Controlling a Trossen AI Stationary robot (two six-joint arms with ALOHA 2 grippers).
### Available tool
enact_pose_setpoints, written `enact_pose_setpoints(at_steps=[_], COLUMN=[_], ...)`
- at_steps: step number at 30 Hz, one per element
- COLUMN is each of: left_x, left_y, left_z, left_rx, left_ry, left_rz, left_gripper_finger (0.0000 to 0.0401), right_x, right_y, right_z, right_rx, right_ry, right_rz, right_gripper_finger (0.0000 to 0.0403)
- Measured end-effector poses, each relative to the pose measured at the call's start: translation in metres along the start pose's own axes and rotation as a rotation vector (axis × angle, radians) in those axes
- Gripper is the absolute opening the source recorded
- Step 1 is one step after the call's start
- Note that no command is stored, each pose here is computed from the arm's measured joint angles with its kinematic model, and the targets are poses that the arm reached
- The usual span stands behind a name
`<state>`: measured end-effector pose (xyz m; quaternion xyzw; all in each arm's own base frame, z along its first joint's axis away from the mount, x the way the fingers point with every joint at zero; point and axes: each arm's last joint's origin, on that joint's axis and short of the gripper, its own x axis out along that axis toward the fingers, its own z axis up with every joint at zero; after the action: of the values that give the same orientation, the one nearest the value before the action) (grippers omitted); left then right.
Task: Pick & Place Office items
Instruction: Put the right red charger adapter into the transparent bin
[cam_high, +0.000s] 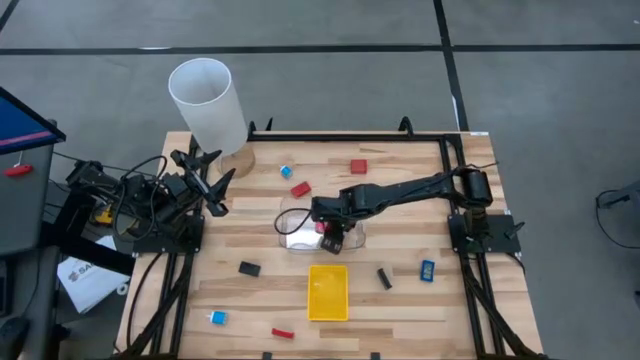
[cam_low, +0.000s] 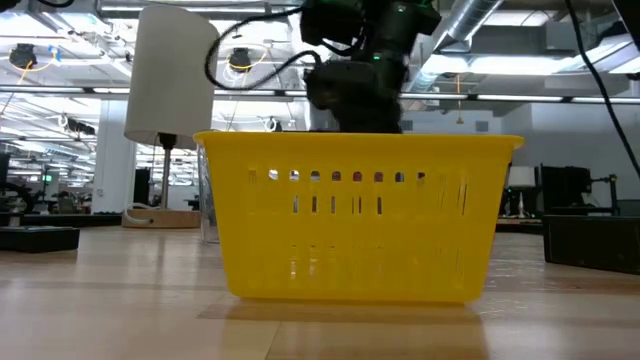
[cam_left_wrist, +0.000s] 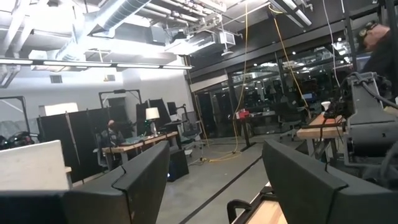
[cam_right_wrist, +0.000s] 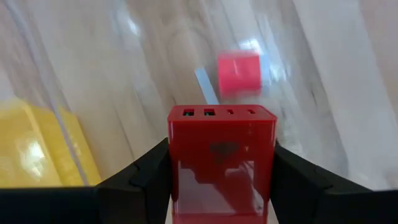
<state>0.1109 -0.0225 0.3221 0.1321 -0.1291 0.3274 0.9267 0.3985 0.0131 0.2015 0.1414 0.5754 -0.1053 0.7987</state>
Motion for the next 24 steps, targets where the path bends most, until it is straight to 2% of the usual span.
enact_pose_setpoints(at_steps=[10, 19, 24], left_x=[0.000, 0.000, 0.000], left_y=[0.000, 0.000, 0.000], left_z=[0.000, 0.000, 0.000], left_rx=[-0.001, -0.002, -0.002], left_ry=[0.000, -0.001, -0.001], left_rz=[-0.002, -0.001, -0.001], left_gripper_finger=[0.0253, 0.0253, 0.0253], right_x=[0.000, 0.000, 0.000], right_y=[-0.010, -0.013, -0.018], right_z=[0.006, 0.019, 0.019], right_rx=[-0.027, -0.023, -0.030], right_ry=[-0.016, -0.114, -0.099], right_rz=[0.017, 0.059, 0.055], right_gripper_finger=[0.0199, 0.0199, 0.0199])
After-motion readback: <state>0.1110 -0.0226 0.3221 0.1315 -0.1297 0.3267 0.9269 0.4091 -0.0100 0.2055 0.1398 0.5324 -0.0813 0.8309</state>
